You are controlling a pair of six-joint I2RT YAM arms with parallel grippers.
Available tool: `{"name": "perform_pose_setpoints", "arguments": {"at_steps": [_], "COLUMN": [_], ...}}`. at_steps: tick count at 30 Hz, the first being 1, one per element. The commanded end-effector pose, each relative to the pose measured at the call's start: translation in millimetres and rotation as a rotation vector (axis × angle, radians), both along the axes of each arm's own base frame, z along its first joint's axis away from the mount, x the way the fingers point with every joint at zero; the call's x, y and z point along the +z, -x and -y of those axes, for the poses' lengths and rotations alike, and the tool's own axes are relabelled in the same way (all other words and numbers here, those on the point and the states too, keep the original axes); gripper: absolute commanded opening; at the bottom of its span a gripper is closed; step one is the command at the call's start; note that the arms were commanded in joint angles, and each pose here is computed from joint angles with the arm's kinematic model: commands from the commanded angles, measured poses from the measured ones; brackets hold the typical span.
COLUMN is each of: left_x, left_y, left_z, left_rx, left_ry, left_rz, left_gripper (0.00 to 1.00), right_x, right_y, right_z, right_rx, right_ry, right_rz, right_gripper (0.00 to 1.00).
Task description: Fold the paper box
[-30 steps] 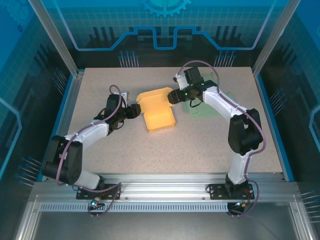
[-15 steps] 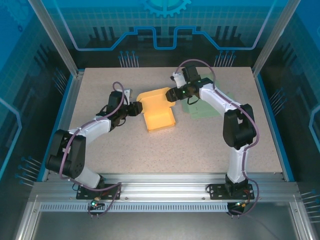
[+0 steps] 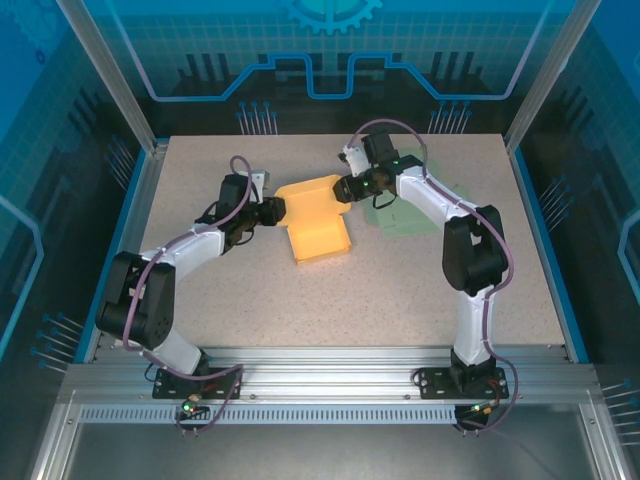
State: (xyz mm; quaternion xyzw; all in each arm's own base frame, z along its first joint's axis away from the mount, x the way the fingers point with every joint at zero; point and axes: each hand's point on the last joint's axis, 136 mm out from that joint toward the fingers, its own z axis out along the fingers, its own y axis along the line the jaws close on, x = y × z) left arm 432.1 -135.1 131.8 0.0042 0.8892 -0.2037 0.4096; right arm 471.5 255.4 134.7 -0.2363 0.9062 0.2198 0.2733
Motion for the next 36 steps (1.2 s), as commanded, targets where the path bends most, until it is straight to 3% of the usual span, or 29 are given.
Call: {"name": "perform_pose_setpoints", "arguments": {"at_steps": [1, 6, 17, 24, 36], "left_x": [5.2, 0.3, -5.3, 11.7, 55.3], "left_y": [-1.7, -0.8, -7.0, -14.8, -43.0], "left_z": [6.8, 10.7, 29.6, 42.3, 66.7], "left_rx": [-0.047, -0.069, -0.09, -0.014, 0.082], "left_ry": [-0.007, -0.071, -0.225, -0.194, -0.135], "left_rz": [-0.004, -0.014, -0.02, 0.027, 0.207], "left_gripper": [0.38, 0.37, 0.09, 0.08, 0.08], "right_x": [1.6, 1.3, 3.7, 7.6, 39.3], "right_y": [2.3, 3.9, 12.0, 19.3, 4.7], "right_z": [-4.7, -5.4, -8.8, -8.4, -24.0], "right_rx": [0.019, 0.019, 0.01, -0.053, -0.152], "right_ry": [-0.007, -0.006, 0.012, 0.058, 0.026], "right_rz": [-0.006, -0.004, 0.016, 0.09, 0.317], "right_gripper": [0.37, 0.29, 0.09, 0.01, 0.0]}}
